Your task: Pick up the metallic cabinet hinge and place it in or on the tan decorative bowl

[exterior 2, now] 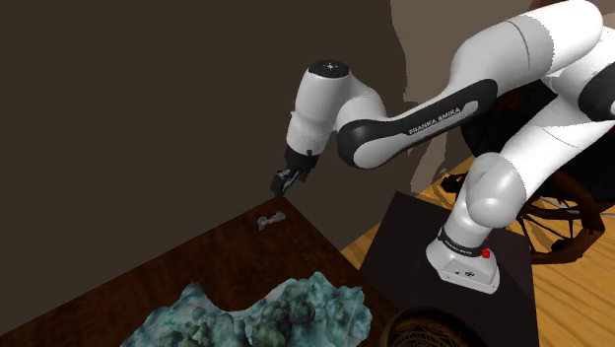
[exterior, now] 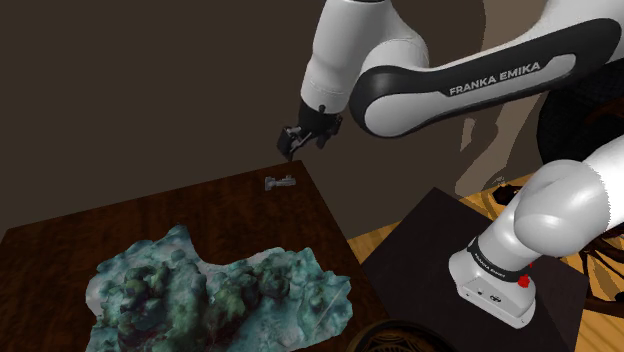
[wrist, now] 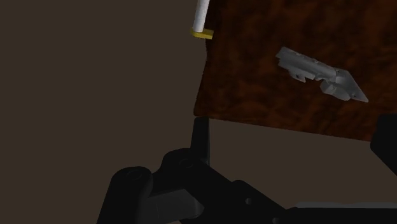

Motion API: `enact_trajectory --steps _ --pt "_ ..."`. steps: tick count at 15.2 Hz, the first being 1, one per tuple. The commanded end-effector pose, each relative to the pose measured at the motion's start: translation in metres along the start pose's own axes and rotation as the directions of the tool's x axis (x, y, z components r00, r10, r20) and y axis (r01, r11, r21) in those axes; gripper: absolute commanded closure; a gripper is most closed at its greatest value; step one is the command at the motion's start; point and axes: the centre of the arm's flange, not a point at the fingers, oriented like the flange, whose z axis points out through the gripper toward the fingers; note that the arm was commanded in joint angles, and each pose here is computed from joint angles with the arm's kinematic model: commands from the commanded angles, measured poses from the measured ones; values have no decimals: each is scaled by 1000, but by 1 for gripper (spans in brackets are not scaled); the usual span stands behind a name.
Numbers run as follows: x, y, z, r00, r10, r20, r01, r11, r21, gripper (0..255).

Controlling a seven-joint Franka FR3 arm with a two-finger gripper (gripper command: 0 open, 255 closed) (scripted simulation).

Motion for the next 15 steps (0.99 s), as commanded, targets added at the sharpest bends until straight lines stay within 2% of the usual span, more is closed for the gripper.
enact_trajectory --steps 1,6,15 --pt "2 -22 14 1000 10 -8 -10 1000 0 0" --pt "12 -73 49 999 31 -26 -31 1000 -4 0" --pt "13 -73 89 999 31 -26 -31 1000 -4 0"
